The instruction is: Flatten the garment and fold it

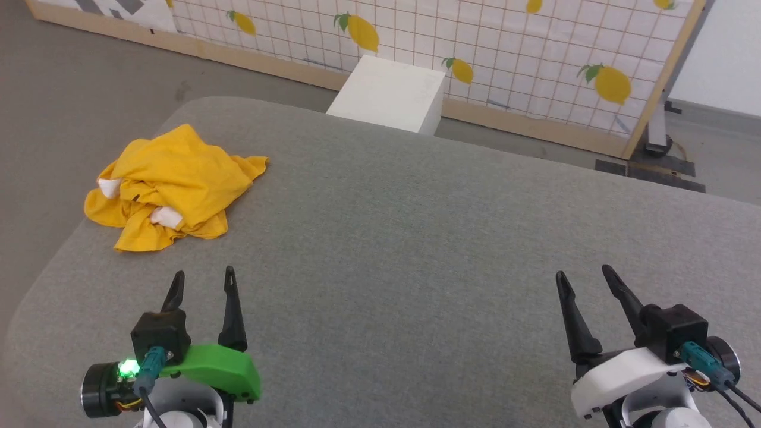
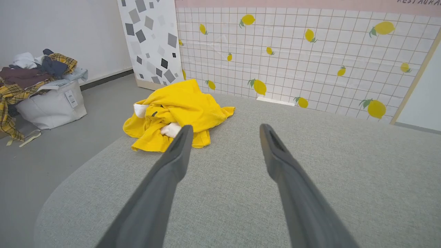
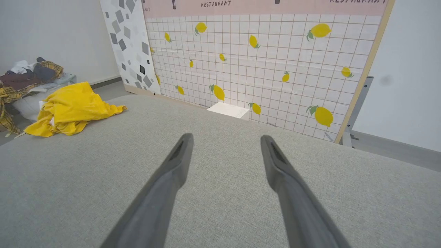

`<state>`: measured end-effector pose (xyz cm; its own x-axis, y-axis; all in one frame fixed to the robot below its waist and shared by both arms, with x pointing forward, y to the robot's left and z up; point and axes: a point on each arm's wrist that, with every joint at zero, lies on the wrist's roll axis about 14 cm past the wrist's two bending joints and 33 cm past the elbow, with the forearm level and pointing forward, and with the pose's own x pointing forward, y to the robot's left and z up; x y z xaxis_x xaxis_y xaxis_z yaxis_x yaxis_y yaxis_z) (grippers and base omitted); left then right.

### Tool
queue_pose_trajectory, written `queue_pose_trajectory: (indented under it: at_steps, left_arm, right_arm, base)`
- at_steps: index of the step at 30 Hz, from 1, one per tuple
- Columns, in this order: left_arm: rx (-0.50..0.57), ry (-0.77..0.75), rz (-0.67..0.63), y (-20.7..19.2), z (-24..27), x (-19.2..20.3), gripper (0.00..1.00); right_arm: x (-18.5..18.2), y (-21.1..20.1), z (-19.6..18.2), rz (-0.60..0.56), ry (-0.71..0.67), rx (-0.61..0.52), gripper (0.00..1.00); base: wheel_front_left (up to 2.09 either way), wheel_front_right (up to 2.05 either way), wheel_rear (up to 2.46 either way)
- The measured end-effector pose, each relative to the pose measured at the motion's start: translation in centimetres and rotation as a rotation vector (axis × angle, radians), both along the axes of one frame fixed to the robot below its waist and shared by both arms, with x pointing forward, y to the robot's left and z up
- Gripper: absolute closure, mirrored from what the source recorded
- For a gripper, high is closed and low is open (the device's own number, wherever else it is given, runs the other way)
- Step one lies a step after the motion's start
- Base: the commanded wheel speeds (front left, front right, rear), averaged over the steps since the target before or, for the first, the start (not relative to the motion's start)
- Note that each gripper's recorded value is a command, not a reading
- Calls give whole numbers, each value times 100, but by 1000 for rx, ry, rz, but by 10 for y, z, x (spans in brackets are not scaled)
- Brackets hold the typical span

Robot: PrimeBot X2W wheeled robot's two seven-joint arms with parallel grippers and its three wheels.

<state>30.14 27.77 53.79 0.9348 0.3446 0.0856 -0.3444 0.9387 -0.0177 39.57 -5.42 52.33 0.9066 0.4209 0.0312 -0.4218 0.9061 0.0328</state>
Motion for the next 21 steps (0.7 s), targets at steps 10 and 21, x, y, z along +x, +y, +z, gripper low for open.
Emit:
queue_pose_trajectory:
  at_steps: [10, 21]
  left_arm:
    - [3, -3, 72, 18, -3, -21, 0]
    - [-12, -21, 146, 32, -3, -40, 0]
  right_arm:
    - [2, 20, 1, 55, -4, 18, 0]
    - [5, 41, 2, 109, -6, 42, 0]
  base:
    - [0, 0, 0]
    - [0, 0, 0]
